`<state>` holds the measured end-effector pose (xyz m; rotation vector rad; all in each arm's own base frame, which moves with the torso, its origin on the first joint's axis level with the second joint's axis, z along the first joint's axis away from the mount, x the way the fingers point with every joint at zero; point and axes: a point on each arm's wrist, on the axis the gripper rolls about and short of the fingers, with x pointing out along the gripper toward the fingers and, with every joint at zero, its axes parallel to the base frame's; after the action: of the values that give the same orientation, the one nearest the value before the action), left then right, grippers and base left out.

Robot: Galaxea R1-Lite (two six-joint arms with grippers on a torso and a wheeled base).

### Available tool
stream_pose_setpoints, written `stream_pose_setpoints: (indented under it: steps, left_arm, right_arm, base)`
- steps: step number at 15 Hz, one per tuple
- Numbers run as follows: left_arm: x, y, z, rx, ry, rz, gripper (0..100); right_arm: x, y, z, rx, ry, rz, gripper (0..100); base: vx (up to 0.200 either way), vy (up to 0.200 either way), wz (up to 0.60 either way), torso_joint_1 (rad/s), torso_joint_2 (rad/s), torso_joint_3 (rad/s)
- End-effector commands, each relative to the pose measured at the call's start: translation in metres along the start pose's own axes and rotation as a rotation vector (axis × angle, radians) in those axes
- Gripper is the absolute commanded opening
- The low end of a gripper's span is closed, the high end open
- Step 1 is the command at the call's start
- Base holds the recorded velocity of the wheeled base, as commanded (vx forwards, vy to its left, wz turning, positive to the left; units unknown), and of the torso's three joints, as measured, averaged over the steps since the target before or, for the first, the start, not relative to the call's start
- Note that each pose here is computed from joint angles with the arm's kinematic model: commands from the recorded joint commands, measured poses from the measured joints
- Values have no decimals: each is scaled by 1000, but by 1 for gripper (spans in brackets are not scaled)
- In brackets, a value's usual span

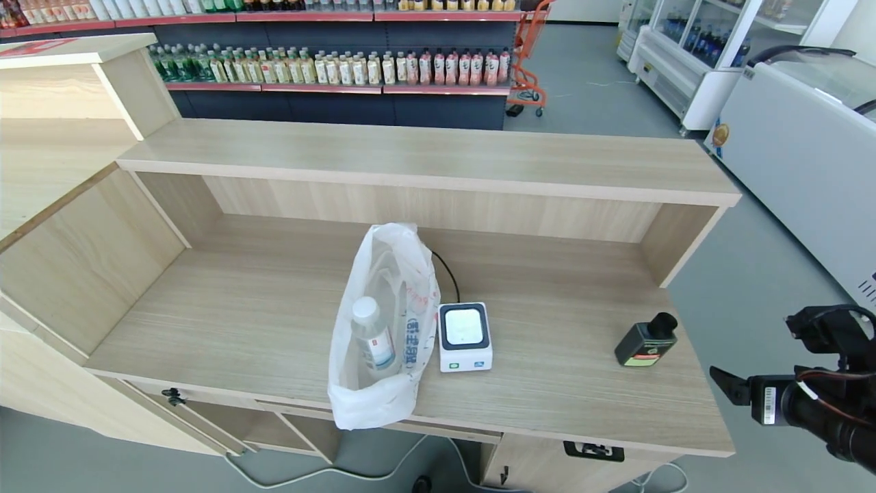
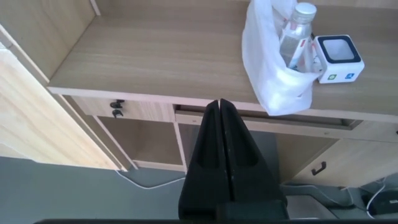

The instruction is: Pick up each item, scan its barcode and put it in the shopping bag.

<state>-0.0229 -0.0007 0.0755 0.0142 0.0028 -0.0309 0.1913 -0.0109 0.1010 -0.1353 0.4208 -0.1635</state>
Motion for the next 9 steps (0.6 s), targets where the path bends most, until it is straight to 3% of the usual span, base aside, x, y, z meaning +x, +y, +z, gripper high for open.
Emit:
stream_pose_setpoints:
  steps: [1,4,9]
  left_arm:
    - [0,0,0,0,2,0,0]
    - [0,0,0,-2,0,-1,0]
    - [0,0,0,-2,0,-1,0]
  right_arm:
    - [-2,0,-2,-1,2,0,100]
    - [-7,0,-6,-4,11,2,100]
    - [-9,0,-13,-123,42,4,100]
  base:
    - [0,-200,0,2,7,2]
    - [0,-200,0,-1,1,-1]
    - [0,0,0,0,0,0]
